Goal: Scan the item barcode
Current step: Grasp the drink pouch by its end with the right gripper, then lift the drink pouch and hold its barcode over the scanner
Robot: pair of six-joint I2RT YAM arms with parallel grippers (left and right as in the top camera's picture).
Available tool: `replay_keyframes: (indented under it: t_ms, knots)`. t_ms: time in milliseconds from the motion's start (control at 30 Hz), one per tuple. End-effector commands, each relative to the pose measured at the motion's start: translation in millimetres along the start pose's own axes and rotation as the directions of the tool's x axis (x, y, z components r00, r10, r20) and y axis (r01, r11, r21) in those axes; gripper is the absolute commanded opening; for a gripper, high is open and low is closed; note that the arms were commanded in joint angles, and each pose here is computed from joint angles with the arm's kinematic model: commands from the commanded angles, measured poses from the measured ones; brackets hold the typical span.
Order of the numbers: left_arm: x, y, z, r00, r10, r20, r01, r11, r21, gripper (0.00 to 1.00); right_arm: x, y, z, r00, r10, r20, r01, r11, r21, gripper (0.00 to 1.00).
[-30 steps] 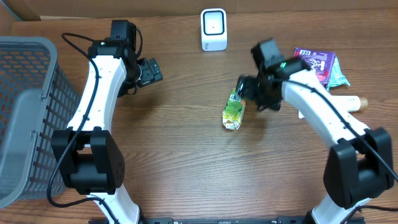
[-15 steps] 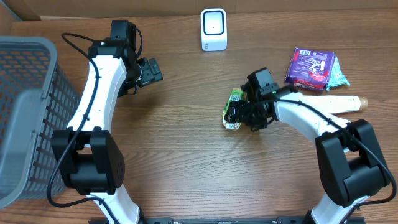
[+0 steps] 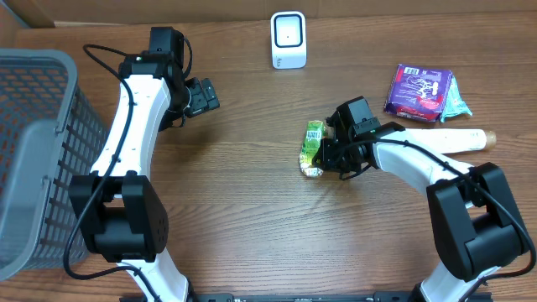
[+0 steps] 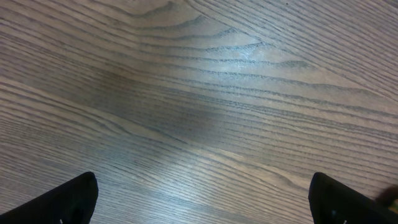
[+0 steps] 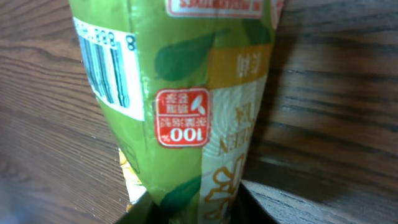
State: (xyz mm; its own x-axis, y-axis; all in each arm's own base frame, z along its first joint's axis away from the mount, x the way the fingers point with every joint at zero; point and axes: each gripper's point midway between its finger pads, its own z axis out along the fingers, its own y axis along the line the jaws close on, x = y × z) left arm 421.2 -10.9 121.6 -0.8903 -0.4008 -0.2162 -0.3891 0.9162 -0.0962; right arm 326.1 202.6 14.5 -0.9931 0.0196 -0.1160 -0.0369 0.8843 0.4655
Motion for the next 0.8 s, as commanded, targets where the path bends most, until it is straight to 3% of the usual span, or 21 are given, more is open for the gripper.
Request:
replay_keyframes:
  t_ms: [0,133,300,533,767]
  knots:
    - [-4,1,-7,1.0,-0.012,0.023,0.012,1.0,-0.004,0.99,-2,-1,-6,0.999,-0.042,-0.001,0.042,0.999,0.035,0.15]
    - [-4,1,-7,1.0,-0.012,0.023,0.012,1.0,-0.004,1.0,-15,25,-32,0.991,-0.133,0.022,0.133,0.991,-0.016,0.06]
    - [-4,1,-7,1.0,-0.012,0.023,0.012,1.0,-0.004,1.0,-29,58,-75,0.961,-0.262,0.087,0.268,0.962,-0.057,0.04]
    - [-4,1,-7,1.0,-0.012,0.023,0.012,1.0,-0.004,1.0,-33,122,-176,0.823,-0.505,0.261,0.543,0.834,-0.099,0.04]
    - [-4,1,-7,1.0,-0.012,0.023,0.012,1.0,-0.004,0.99,-21,158,-234,0.738,-0.547,0.395,0.637,0.757,-0.143,0.04]
